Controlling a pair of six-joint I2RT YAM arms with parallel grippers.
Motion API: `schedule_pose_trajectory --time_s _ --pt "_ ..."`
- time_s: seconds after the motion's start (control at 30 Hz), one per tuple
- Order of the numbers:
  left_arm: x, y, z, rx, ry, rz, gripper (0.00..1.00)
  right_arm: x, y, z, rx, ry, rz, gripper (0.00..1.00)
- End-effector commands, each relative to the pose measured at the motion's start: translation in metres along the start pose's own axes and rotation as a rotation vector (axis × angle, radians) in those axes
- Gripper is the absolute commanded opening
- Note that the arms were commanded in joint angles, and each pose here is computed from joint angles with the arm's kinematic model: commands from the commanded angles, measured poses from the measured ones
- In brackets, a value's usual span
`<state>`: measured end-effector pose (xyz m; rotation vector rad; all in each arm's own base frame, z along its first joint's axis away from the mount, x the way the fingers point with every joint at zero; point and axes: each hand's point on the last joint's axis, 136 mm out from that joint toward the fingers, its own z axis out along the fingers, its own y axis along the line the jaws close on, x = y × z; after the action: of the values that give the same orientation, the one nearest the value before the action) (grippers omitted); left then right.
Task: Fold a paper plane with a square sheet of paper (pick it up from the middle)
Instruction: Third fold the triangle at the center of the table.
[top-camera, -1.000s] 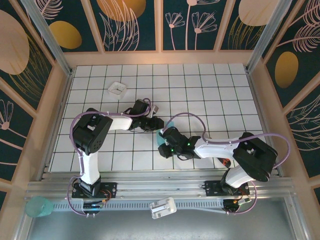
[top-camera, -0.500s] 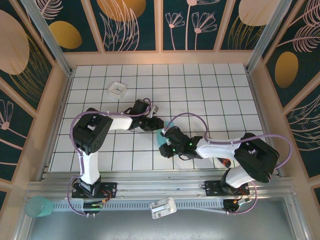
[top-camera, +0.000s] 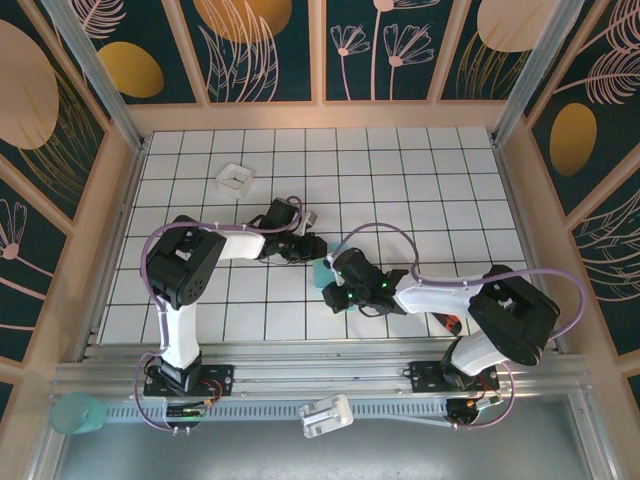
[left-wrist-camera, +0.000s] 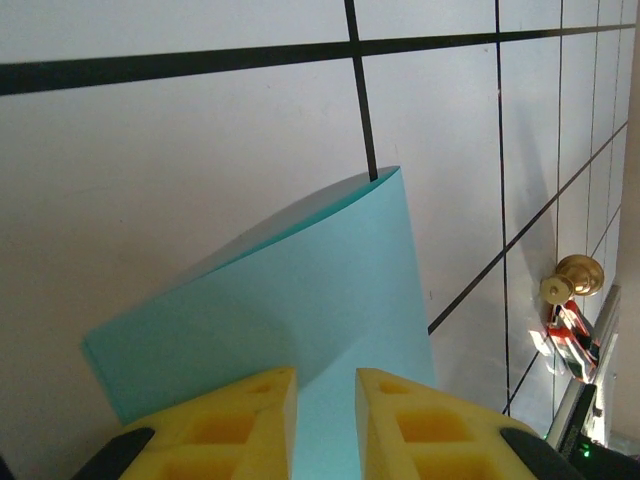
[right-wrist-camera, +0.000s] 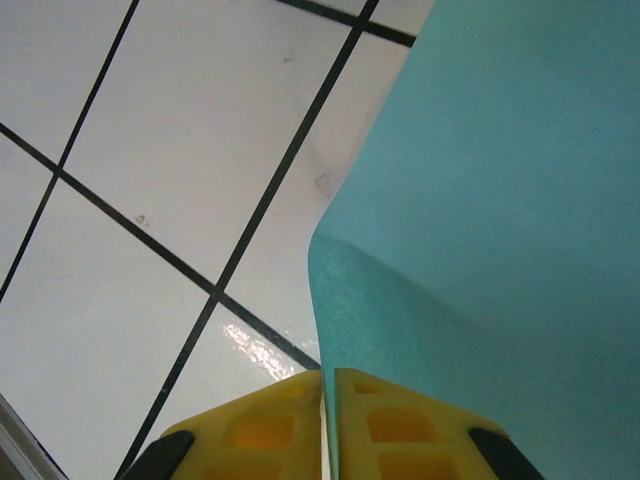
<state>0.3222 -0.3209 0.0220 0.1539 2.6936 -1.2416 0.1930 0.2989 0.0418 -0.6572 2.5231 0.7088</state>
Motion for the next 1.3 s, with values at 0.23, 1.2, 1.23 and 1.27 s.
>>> schedule_pose_trajectory --time_s 0.23,1.2,1.23,1.27 --pt "0.011 0.021 0.010 -0.059 0.044 -0.012 0.23 -0.016 -0.009 -0.005 -0.085 -0.036 0.051 0.10" --pt "0.012 0.022 0.010 -0.063 0.050 -0.008 0.24 -0.019 -0.044 0.002 -0.104 -0.026 0.161 0.06" --pt "0.012 0.023 0.010 -0.063 0.051 -0.009 0.24 -0.019 -0.044 0.002 -0.105 -0.023 0.161 0.06" --pt "0.011 0.022 0.010 -0.063 0.050 -0.009 0.24 -0.019 -0.045 0.003 -0.103 -0.023 0.161 0.07"
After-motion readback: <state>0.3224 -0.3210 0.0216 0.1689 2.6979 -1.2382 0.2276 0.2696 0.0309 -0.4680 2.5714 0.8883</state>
